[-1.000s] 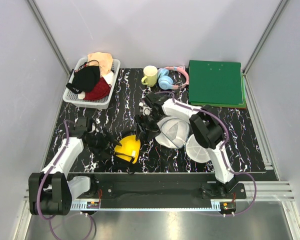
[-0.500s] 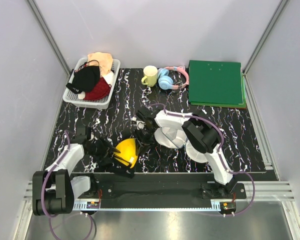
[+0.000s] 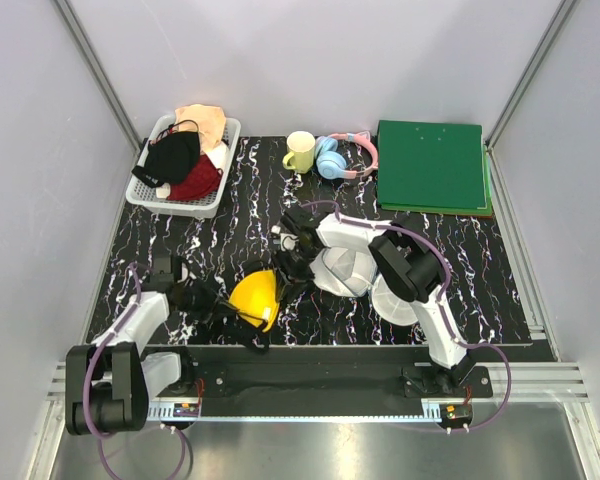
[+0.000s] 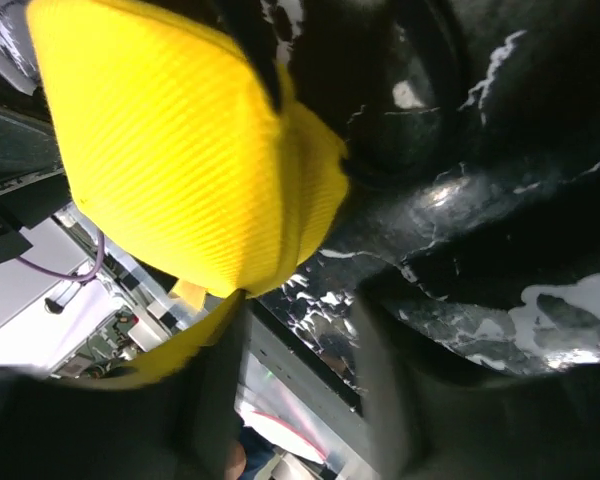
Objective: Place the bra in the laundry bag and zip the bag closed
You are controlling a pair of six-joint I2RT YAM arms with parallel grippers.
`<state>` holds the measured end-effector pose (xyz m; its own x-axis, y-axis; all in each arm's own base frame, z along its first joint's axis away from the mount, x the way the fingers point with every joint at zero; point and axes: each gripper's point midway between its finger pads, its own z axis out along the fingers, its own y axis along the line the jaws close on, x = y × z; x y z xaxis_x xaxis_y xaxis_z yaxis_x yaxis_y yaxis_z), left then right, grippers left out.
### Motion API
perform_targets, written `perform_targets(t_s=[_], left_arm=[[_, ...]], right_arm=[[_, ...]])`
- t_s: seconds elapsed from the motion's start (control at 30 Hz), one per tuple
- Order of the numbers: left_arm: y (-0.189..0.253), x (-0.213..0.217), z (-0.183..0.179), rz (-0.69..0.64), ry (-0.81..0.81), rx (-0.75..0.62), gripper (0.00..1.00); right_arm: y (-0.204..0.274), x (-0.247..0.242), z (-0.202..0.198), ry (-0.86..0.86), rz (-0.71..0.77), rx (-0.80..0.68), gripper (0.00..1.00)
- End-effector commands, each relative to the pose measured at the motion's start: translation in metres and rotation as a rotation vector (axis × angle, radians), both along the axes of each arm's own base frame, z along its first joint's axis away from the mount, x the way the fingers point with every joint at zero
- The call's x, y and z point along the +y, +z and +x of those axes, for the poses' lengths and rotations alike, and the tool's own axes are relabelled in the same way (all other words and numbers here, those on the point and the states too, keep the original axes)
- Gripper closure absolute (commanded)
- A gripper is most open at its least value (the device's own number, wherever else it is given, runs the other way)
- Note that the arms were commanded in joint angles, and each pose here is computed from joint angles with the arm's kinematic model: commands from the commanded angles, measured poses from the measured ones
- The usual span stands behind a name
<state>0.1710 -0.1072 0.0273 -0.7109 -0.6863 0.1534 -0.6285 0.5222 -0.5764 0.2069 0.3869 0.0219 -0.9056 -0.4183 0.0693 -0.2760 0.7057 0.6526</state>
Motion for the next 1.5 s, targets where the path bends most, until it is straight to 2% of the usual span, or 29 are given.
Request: perform_targets(t_s=[0.0,0.1,0.33,0.47,0.53,0.73,0.87,1.23,1.33,1.47], left_arm=[[0.028,0.0,0.023,-0.003,-0.018,-0.137,0.98],[0.035,-0.002,0.026,-0.01,-0.035,-0.152,1.0],[0.064,-0.004,0.032,-0.027,-0.046,-0.224,1.0],[0.084,-0.009,0.03,-0.063,-0.039,-0.232,1.0],[0.094,-0.008,0.028,-0.058,-0.034,-0.217,1.0],[0.113,-0.009,0.024,-0.075,0.033,-0.169,1.0],[0.126,-0.011,0.02,-0.107,0.1,-0.122,1.0],[0.147,-0.012,-0.001,-0.147,0.237,-0.015,1.0],[0.153,-0.013,-0.004,-0.172,0.282,-0.007,1.0],[0.155,-0.011,-0.006,-0.177,0.323,0.01,1.0]], right_arm=[[0.032,0.002,0.013,0.055,0.043,-0.102,0.36],[0.047,-0.001,0.018,0.09,0.035,-0.162,0.22],[0.08,-0.01,0.033,0.15,-0.032,-0.445,0.01],[0.114,0.008,0.034,0.181,0.025,-0.692,0.0],[0.131,0.019,0.027,0.2,0.079,-0.77,0.0],[0.153,0.062,0.001,0.259,0.161,-1.063,0.0],[0.169,0.077,-0.009,0.195,0.232,-1.226,0.0],[0.168,0.1,-0.02,0.068,0.244,-1.241,0.01],[0.161,0.1,-0.016,-0.009,0.225,-1.212,0.0],[0.157,0.103,-0.03,-0.048,0.283,-1.135,0.0]])
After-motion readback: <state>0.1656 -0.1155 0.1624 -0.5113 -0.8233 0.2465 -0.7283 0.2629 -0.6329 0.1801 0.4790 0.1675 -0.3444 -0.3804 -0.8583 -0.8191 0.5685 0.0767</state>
